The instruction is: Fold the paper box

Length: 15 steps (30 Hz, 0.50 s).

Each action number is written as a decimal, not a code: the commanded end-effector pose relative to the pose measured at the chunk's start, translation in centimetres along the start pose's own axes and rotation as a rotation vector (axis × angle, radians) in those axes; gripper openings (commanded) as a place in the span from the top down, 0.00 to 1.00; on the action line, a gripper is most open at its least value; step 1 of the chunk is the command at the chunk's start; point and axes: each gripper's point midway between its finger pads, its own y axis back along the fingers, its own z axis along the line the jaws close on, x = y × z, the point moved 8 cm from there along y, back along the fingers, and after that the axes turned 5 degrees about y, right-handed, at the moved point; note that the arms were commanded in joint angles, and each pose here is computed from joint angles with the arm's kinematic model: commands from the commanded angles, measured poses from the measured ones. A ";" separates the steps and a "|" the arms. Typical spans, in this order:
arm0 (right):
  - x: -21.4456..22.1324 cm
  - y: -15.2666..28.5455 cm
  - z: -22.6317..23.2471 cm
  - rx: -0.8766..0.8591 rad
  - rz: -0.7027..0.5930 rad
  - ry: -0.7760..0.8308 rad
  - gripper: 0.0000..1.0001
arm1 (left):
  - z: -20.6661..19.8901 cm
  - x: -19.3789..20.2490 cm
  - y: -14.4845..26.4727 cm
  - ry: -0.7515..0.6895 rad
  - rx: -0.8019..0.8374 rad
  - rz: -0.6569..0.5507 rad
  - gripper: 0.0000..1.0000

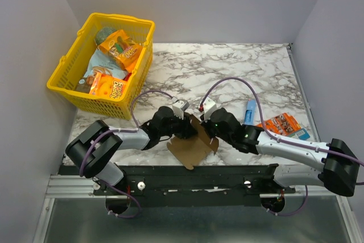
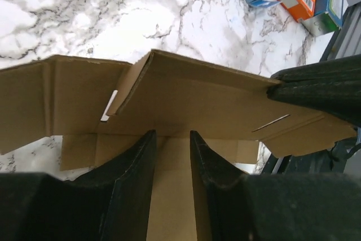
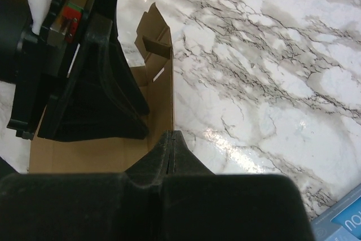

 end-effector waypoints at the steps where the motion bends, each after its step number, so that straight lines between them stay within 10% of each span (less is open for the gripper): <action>1: 1.0 0.0 -0.5 0.031 0.015 0.024 0.99 | -0.7 -1.4 1.6 -0.059 -0.036 -0.073 0.58; 15: 0.6 -2.1 -0.1 0.025 0.066 0.258 0.99 | 2.7 -4.9 7.2 0.072 -0.284 -0.266 0.34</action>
